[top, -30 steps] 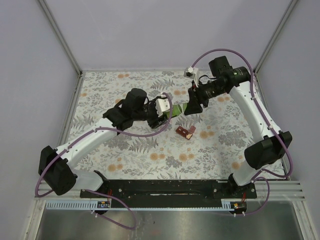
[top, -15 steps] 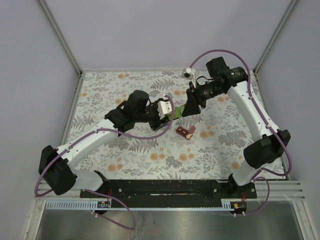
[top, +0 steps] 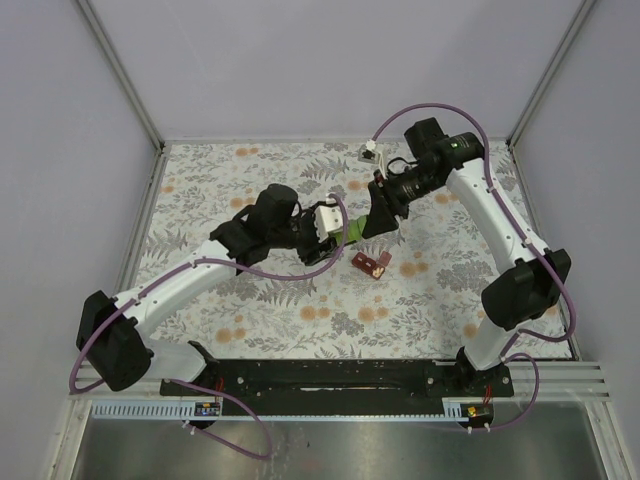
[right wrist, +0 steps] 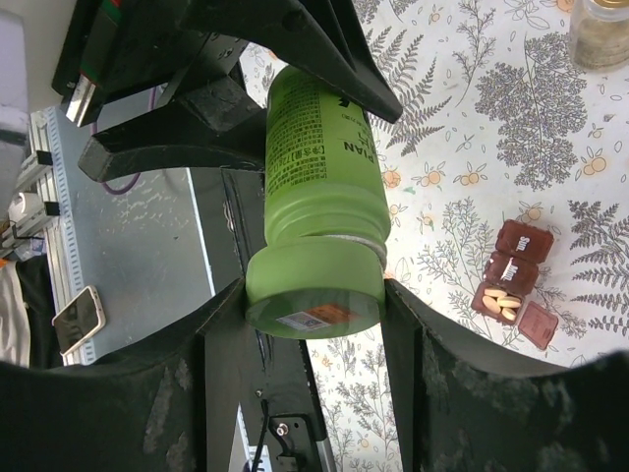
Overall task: Sort the pills into containers
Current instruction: Screw the lid of the pill bottle onto the pill bottle.
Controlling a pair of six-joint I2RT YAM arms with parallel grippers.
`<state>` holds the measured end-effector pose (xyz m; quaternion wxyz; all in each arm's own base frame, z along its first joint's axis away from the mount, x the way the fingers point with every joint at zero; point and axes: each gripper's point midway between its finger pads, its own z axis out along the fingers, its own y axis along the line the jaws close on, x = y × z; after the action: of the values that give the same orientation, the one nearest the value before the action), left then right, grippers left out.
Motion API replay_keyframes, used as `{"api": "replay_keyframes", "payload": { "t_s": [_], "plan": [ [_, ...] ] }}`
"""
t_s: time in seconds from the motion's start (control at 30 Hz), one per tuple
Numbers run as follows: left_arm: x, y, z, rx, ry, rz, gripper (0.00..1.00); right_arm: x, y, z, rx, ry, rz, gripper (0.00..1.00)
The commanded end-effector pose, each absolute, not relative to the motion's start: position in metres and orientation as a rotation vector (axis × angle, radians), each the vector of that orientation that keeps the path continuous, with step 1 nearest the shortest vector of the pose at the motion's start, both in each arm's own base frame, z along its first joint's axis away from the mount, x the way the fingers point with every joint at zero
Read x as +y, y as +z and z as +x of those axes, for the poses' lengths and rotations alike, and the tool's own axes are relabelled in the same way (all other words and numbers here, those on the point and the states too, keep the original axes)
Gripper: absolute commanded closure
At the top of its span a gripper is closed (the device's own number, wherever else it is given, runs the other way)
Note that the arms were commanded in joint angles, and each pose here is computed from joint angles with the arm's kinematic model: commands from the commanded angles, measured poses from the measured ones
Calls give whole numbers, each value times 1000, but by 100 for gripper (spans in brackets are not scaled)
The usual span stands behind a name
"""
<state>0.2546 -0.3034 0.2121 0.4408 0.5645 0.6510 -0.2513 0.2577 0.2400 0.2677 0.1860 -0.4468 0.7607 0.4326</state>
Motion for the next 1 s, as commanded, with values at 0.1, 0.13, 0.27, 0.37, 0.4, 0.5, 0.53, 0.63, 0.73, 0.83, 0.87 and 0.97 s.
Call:
{"api": "replay_keyframes", "payload": {
  "t_s": [0.1, 0.13, 0.27, 0.37, 0.4, 0.5, 0.53, 0.63, 0.73, 0.83, 0.87, 0.97],
  "plan": [
    [-319, 253, 237, 1451, -757, 1395, 100, 245, 275, 253, 2061, 1171, -1334, 77],
    [-320, 252, 236, 1452, -766, 1399, 100, 244, 275, 251, 2048, 1164, -1347, 77],
    [-322, 251, 228, 1455, -817, 1418, 100, 244, 269, 251, 2035, 1084, -1377, 77],
    [-323, 252, 227, 1452, -827, 1417, 100, 246, 271, 248, 2022, 1103, -1383, 77],
    [-323, 252, 228, 1451, -829, 1413, 100, 247, 271, 248, 2027, 1112, -1380, 77],
    [-323, 254, 232, 1462, -813, 1383, 100, 251, 271, 246, 2042, 1162, -1360, 78],
    [-323, 255, 235, 1463, -802, 1369, 100, 252, 271, 245, 2047, 1184, -1350, 78],
    [-321, 254, 240, 1470, -770, 1345, 100, 258, 270, 243, 2058, 1264, -1328, 79],
    [-318, 254, 244, 1471, -733, 1337, 100, 261, 268, 241, 2084, 1312, -1308, 79],
    [-316, 254, 248, 1475, -692, 1326, 100, 263, 265, 243, 2126, 1336, -1275, 80],
    [-315, 255, 251, 1478, -671, 1316, 100, 264, 264, 243, 2138, 1348, -1266, 80],
    [-314, 257, 258, 1478, -608, 1291, 100, 267, 263, 243, 2176, 1398, -1224, 82]
  ]
}}
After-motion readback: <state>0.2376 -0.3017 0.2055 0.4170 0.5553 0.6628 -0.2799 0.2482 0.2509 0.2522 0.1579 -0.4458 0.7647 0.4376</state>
